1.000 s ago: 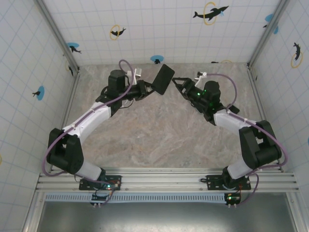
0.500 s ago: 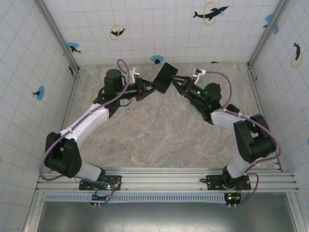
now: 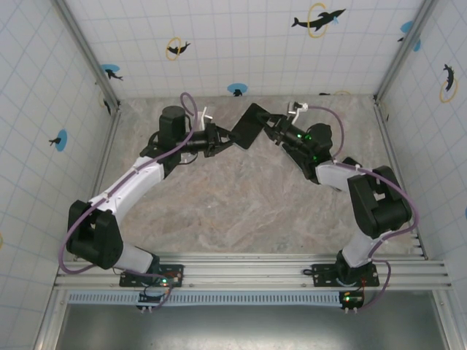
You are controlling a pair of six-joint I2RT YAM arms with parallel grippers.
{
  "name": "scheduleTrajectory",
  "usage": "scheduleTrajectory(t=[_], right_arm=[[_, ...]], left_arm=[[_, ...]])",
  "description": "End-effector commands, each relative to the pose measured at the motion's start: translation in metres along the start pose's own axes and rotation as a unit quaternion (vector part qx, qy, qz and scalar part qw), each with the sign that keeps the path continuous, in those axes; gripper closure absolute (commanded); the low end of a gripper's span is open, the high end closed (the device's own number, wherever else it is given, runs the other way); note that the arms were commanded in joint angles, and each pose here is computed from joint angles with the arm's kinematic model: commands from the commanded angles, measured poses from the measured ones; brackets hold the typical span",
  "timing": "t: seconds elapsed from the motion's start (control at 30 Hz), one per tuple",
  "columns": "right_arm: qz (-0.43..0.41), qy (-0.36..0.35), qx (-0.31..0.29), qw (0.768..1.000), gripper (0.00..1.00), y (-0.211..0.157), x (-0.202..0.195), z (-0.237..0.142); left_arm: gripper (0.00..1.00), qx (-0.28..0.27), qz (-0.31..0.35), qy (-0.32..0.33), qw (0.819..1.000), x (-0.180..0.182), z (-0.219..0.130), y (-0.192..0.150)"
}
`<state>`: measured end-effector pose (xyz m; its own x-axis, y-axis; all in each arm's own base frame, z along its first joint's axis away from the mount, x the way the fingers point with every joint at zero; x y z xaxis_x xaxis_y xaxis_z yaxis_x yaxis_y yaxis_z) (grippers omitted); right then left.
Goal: Take the phone out of the phone case
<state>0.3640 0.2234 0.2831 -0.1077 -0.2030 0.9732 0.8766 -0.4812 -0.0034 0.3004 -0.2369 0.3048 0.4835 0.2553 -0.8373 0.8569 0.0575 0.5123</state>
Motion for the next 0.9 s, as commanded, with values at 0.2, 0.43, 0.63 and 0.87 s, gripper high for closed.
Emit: scheduleTrajectory(t=[0.2,0.43,0.63,0.87], right_arm=[[-0.020,0.044,-0.009,0.999,0.96,0.007,0.018,0.006],[0.012,0.062,-0.142,0.988,0.99,0.024,0.019,-0.006],[0.012,0.053,-0.271,0.961,0.99,0.015,0.014,-0.011],[0.029,0.070,-0.356,0.931,0.99,-0.007,0.014,-0.011]], left_arm=[[0.67,-0.046,0.038,-0.006,0.998,-0.011,0.001,0.020],[0.39,-0.174,-0.024,0.036,0.984,0.014,-0.007,0.031],[0.33,-0.281,-0.049,0.063,0.956,0.013,0.001,0.021],[0.34,-0.335,-0.095,0.058,0.935,0.009,0.017,0.005]])
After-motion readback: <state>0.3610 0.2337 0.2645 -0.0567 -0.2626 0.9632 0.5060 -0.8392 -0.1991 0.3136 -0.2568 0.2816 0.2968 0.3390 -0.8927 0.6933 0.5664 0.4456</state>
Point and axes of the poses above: each hand's point on the last joint's axis, 136 mm out from that joint toward the fingers, its own z axis out along the fingers, its own x axis along the line the jaws close on, y = z × x, the point moved 6 cm from there along -z, back along the fingers, and after that the axes turned 15 degrees about z, right-handed, at the moved point
